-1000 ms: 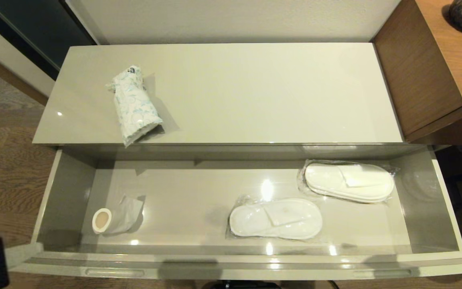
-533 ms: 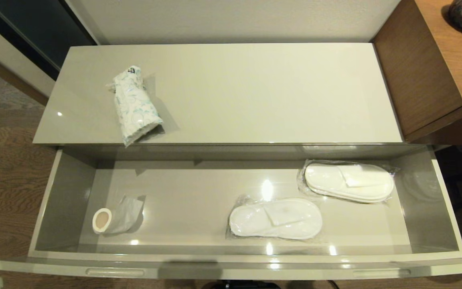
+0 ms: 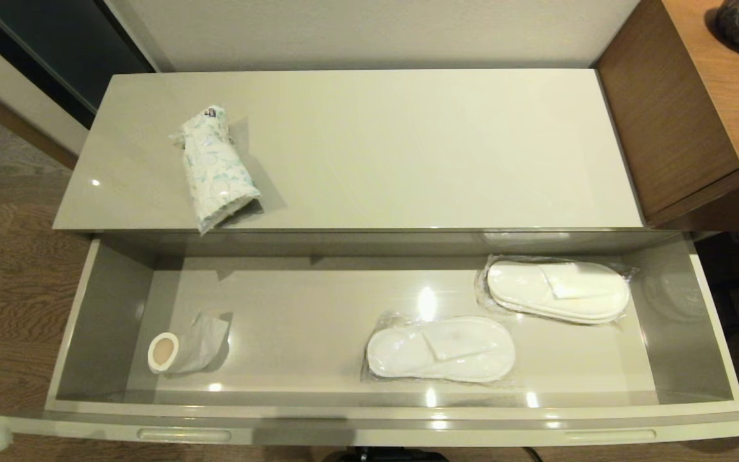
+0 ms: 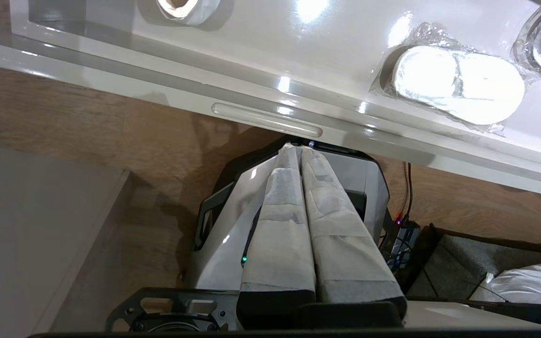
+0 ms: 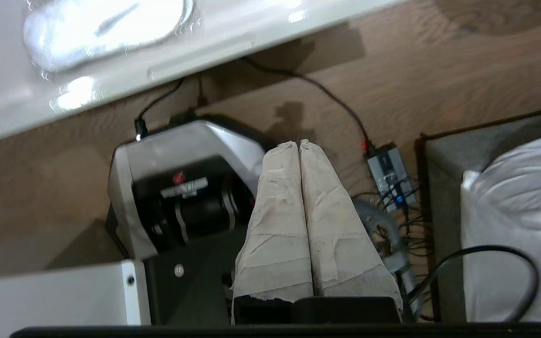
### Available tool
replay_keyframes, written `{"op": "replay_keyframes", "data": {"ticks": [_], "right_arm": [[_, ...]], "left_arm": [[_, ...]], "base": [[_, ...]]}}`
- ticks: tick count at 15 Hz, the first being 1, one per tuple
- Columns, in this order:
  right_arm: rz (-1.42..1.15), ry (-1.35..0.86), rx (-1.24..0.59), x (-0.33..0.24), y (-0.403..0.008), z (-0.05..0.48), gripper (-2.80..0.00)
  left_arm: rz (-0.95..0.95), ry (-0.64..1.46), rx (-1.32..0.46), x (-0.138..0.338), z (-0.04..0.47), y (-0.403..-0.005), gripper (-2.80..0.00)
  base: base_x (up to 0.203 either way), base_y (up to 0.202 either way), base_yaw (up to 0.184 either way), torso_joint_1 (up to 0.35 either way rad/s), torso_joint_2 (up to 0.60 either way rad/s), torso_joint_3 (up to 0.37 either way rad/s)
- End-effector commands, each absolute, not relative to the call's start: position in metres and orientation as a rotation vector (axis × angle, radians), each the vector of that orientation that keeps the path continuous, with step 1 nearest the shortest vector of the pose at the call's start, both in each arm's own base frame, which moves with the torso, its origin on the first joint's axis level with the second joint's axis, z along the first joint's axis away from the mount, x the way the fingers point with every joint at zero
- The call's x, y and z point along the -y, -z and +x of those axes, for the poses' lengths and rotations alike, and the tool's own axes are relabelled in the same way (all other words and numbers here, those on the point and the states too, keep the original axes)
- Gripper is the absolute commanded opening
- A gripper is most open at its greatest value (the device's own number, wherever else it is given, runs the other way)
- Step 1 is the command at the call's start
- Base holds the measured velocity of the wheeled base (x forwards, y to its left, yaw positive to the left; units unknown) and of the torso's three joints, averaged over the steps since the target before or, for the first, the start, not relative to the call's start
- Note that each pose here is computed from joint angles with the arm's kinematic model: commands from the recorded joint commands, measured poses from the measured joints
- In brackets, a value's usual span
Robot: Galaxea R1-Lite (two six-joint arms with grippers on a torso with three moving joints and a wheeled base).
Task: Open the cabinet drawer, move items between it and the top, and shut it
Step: Pick up the tissue on the table
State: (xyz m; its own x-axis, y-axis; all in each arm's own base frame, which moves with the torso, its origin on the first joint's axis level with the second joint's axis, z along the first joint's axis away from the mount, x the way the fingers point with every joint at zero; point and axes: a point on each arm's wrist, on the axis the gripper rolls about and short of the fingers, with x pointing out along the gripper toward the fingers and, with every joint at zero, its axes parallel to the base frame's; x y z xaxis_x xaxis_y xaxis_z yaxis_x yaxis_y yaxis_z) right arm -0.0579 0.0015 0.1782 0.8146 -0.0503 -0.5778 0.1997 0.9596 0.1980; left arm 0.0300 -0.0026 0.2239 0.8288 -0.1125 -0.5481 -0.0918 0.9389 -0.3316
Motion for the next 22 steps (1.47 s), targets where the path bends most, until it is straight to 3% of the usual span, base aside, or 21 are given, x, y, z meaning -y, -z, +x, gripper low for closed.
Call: {"op": "replay_keyframes", "data": {"ticks": [1,6,9,22], "right_arm": [[0.174,0.089,-0.609,-0.006,-0.153,-0.061,-2.8],[0.12,0.056,-0.194,-0.003,-0.141,-0.015,-2.8],[0.047,0.037,-0.054,-0.001,-0.117,-0.001,-2.8],[0.16,-0.162,-0.03,-0.004,-0.141,-0.024,-2.8]], "left_arm": [[-0.359,0.01,-0.603,0.003,0.029,-0.222,-2.8],[-0.357,0.006,-0.605,0.003,0.028,-0.22,-2.8],[-0.355,0.004,-0.625,0.003,0.031,-0.217,-2.8],[-0.359,0.015,-0.634,0.003,0.03,-0.215,-2.8]], "base": [[0.0,0.0,0.0,0.0,0.0,0.0],[0.0,0.0,0.0,0.0,0.0,0.0],[0.0,0.0,0.0,0.0,0.0,0.0],[0.0,0.0,0.0,0.0,0.0,0.0]]}}
